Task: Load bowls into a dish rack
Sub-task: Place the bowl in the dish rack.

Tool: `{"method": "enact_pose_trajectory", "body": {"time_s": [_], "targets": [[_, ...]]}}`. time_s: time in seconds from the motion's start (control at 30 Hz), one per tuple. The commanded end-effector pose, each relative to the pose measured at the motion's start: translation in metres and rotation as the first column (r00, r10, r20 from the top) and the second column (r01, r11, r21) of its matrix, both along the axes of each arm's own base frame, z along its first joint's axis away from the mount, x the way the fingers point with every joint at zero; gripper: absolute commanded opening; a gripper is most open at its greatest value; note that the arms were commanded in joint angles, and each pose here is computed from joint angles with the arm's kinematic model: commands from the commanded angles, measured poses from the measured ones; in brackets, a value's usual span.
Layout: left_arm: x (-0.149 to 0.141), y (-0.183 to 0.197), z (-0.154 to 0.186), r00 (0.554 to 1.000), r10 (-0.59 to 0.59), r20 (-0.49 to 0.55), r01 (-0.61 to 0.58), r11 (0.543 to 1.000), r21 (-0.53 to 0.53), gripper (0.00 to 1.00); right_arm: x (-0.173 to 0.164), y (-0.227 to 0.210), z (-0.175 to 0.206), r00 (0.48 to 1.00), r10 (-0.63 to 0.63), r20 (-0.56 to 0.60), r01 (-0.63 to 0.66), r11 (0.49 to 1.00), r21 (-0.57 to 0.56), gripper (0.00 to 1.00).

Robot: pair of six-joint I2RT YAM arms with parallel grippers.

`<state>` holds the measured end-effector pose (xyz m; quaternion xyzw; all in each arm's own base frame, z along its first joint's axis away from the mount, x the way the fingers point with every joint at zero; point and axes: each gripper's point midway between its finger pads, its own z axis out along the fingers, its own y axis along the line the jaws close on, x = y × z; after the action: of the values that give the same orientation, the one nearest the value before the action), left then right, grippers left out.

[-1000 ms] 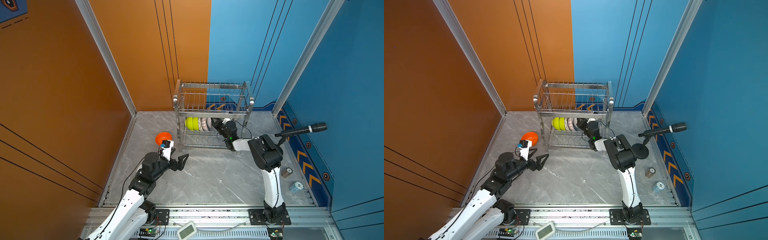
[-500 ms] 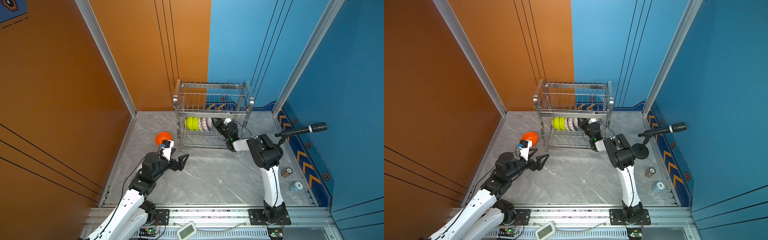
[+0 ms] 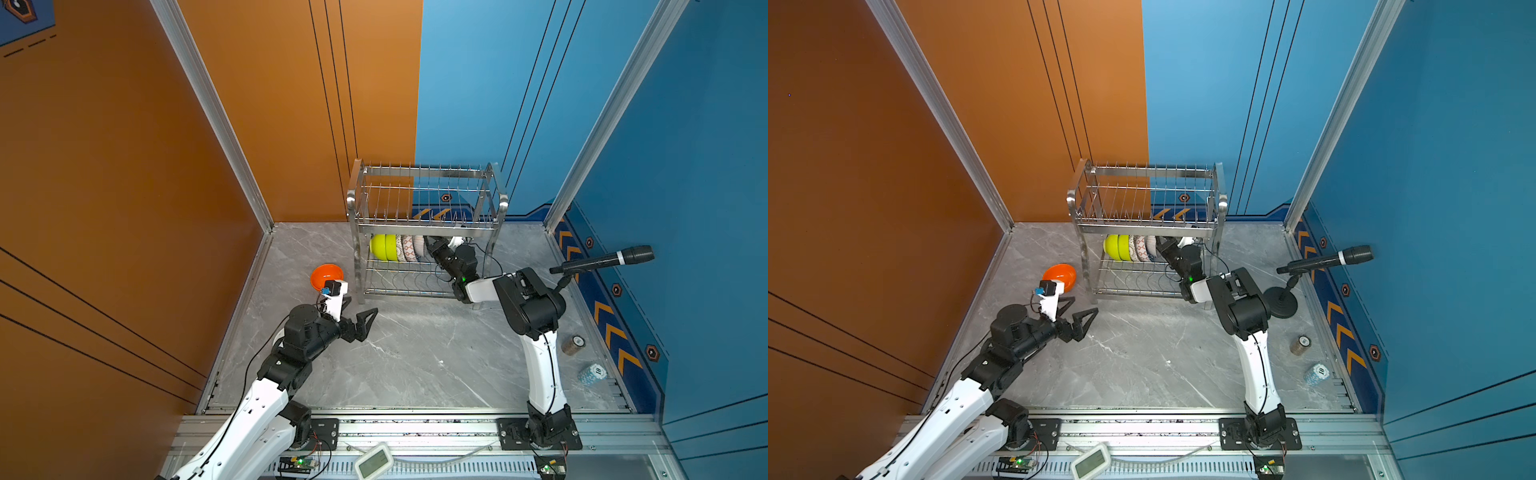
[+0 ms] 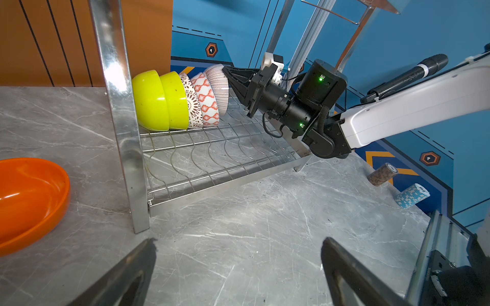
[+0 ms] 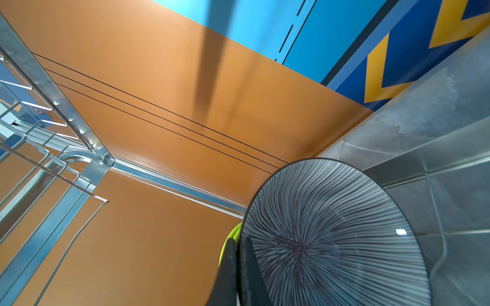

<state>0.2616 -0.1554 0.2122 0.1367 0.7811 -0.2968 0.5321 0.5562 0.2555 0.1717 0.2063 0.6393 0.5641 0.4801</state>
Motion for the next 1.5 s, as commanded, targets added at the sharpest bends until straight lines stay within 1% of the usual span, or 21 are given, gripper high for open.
{"method": "enact_pose_trajectory", "body": {"time_s": [0.0, 0.33, 0.53, 0.73, 0.9, 1.03, 1.23, 1.3, 1.33, 1.47], "targets": [[-0.002, -0.002, 0.008, 0.999, -0.024, 0.034, 0.024, 1.000, -0.001, 0.98, -0.001, -0.006, 0.012, 0.999, -0.002, 0.042, 0.000, 0.999, 0.053, 0.01], [-0.003, -0.003, 0.010, 0.999, -0.028, 0.038, 0.028, 1.000, -0.005, 0.98, -0.007, -0.013, -0.002, 1.000, -0.011, 0.022, 0.010, 0.999, 0.053, 0.01], [-0.004, -0.003, 0.011, 0.999, -0.030, 0.040, 0.030, 1.000, -0.006, 0.98, -0.010, -0.018, -0.009, 1.000, -0.011, 0.009, 0.011, 0.999, 0.030, 0.02], [-0.004, -0.003, 0.011, 0.999, -0.026, 0.046, 0.026, 1.000, -0.004, 0.98, -0.010, -0.022, -0.013, 1.000, -0.015, -0.006, 0.015, 1.000, 0.008, 0.08], [-0.002, 0.000, 0.010, 0.999, -0.010, 0.045, 0.010, 1.000, 0.002, 0.98, -0.013, -0.024, -0.012, 0.999, -0.024, -0.023, 0.023, 0.999, -0.048, 0.18], [0.002, 0.008, 0.010, 0.998, 0.036, 0.053, -0.037, 0.999, 0.008, 0.98, -0.014, -0.025, -0.011, 0.999, -0.030, -0.034, 0.027, 0.996, -0.088, 0.23], [0.011, 0.031, 0.012, 0.986, 0.153, 0.067, -0.153, 0.988, 0.005, 0.98, -0.024, -0.027, -0.013, 0.998, -0.039, -0.055, 0.029, 0.985, -0.172, 0.29], [0.014, 0.040, 0.013, 0.978, 0.196, 0.069, -0.197, 0.980, 0.002, 0.98, -0.029, -0.028, -0.015, 0.997, -0.043, -0.068, 0.027, 0.977, -0.213, 0.32], [0.015, 0.044, 0.013, 0.975, 0.211, 0.066, -0.211, 0.977, 0.001, 0.98, -0.031, -0.030, -0.009, 0.997, -0.045, -0.061, 0.029, 0.973, -0.230, 0.32], [0.021, 0.060, 0.011, 0.959, 0.279, 0.055, -0.280, 0.960, 0.000, 0.97, -0.039, -0.030, -0.010, 0.995, -0.045, -0.086, 0.014, 0.945, -0.327, 0.33]]}}
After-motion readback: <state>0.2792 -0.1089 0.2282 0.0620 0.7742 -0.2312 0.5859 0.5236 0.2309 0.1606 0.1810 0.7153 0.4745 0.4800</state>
